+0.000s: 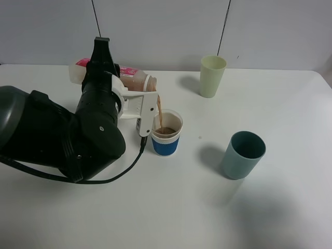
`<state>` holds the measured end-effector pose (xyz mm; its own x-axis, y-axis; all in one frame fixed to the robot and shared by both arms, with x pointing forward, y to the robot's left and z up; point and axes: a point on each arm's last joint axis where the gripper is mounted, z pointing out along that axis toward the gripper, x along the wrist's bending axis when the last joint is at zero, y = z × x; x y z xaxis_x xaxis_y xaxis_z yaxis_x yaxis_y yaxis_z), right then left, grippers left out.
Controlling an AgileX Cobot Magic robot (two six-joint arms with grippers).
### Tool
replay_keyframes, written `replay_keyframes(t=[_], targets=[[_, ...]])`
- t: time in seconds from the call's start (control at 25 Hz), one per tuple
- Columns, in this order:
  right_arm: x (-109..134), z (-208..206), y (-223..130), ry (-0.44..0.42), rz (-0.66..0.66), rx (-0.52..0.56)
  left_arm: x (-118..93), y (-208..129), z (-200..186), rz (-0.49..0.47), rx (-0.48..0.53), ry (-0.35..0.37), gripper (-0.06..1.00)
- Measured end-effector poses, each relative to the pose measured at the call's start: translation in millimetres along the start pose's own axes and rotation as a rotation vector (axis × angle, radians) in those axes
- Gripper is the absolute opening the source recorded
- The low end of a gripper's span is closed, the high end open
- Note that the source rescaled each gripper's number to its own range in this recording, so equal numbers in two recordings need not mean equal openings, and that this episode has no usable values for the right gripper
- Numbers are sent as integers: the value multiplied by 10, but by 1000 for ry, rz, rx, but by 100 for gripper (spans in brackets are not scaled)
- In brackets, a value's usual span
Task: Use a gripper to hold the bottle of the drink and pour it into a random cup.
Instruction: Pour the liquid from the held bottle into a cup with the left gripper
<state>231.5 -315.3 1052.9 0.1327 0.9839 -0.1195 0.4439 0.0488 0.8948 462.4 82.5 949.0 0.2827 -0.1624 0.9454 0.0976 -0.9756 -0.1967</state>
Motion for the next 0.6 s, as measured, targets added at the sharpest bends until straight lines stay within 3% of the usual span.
replay_keyframes(t=[0.6], targets=[[0, 0, 0, 0, 0, 0, 1, 0, 0, 47, 0, 1, 0]])
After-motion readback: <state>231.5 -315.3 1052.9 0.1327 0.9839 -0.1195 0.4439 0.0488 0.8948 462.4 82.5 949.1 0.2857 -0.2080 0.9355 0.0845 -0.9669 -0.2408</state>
